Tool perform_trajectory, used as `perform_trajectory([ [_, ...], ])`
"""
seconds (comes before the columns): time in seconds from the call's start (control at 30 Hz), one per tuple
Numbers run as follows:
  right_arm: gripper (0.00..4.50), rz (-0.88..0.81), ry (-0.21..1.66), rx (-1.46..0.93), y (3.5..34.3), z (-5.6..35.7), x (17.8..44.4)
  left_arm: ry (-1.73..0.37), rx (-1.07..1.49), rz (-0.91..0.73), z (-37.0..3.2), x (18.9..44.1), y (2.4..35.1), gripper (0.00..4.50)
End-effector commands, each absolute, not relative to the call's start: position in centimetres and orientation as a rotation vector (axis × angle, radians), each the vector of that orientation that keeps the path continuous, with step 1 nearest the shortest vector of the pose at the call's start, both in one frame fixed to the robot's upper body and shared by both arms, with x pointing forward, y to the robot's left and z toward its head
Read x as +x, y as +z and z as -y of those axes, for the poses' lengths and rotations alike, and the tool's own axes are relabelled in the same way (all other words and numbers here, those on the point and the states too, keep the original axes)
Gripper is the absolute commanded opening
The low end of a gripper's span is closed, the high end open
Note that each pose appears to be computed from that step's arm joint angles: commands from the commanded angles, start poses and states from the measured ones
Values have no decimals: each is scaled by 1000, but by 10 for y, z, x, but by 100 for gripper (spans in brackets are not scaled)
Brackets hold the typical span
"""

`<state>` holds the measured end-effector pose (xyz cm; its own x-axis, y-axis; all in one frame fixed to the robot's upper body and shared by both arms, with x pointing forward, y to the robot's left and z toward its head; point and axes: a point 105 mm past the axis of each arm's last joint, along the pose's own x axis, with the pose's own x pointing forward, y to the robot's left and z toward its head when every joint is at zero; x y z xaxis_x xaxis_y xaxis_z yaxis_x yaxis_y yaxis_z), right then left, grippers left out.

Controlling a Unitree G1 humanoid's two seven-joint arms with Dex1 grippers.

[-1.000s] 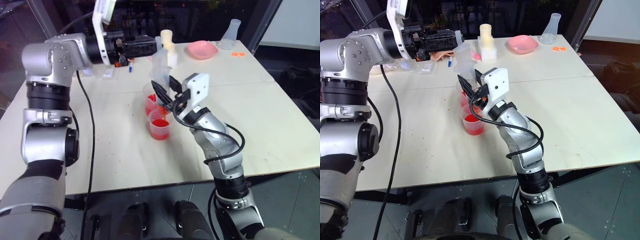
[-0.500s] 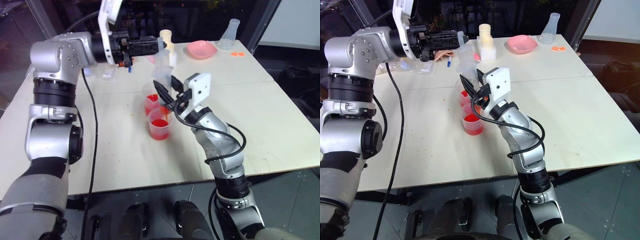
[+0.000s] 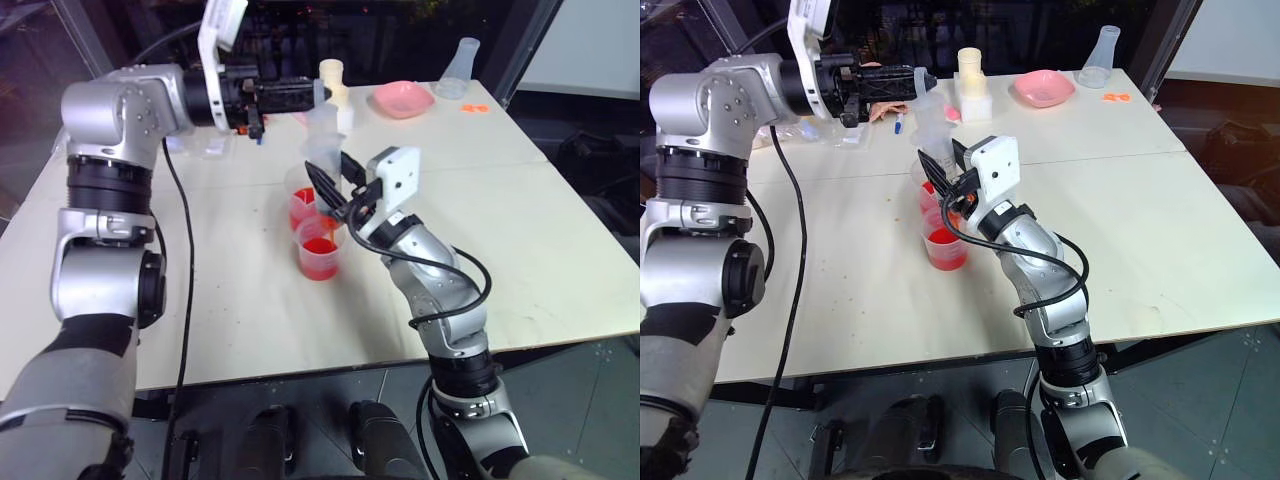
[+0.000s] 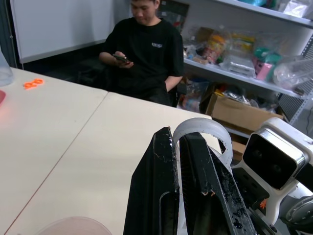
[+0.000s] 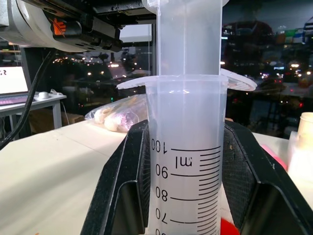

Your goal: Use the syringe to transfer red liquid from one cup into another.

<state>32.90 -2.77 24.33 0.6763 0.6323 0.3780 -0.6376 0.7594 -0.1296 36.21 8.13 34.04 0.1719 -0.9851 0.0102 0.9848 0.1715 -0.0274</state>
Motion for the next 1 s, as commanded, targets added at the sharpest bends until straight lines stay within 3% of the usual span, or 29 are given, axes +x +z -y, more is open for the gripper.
perform_trajectory([
  [0.03, 137, 533, 763, 39, 272, 19, 315, -1460, 9, -13, -72, 353, 343, 1],
  [1.0, 137, 574, 797, 27, 287, 17, 310, -1519, 18, -74, -63, 342, 324, 1],
])
